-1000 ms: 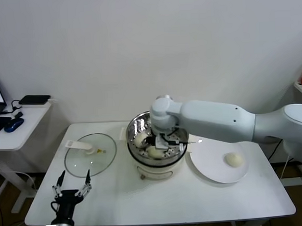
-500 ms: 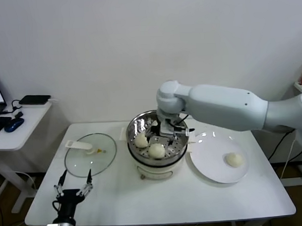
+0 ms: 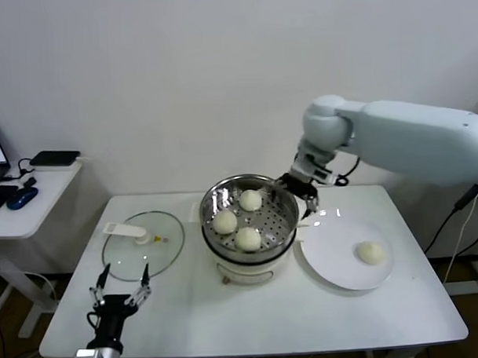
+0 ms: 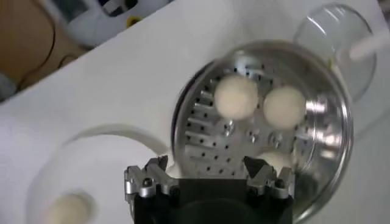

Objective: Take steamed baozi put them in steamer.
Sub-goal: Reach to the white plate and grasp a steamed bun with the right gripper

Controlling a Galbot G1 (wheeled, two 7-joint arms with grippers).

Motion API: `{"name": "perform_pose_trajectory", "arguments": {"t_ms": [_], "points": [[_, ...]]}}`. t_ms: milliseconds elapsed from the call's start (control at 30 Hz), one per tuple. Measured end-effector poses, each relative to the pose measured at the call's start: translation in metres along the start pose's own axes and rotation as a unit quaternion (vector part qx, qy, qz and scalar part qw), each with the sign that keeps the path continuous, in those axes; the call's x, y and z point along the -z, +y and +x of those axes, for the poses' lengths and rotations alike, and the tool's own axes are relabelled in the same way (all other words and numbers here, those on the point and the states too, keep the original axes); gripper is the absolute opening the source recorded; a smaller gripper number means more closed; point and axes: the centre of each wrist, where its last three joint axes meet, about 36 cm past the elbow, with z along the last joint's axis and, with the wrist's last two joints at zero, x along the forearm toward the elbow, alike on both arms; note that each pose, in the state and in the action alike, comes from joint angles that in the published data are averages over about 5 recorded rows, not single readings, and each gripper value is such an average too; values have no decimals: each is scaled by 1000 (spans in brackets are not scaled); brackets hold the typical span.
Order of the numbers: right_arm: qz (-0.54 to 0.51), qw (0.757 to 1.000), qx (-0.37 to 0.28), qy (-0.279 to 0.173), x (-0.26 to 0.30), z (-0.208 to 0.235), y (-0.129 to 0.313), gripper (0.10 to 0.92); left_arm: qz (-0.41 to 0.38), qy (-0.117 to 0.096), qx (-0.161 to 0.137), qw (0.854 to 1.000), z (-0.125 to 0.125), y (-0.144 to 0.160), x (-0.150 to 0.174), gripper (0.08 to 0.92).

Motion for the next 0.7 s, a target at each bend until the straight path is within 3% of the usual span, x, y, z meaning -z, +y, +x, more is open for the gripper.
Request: {"name": "perform_pose_trajectory", "arguments": {"t_ms": [367, 700], "points": [[-251, 968, -23, 5, -88, 3, 87, 823, 4, -7, -11, 1000, -3, -3, 3, 823], [-320, 947, 7, 41, -132, -40, 139, 823, 5, -10, -13, 1000, -3, -2, 5, 823]]}}
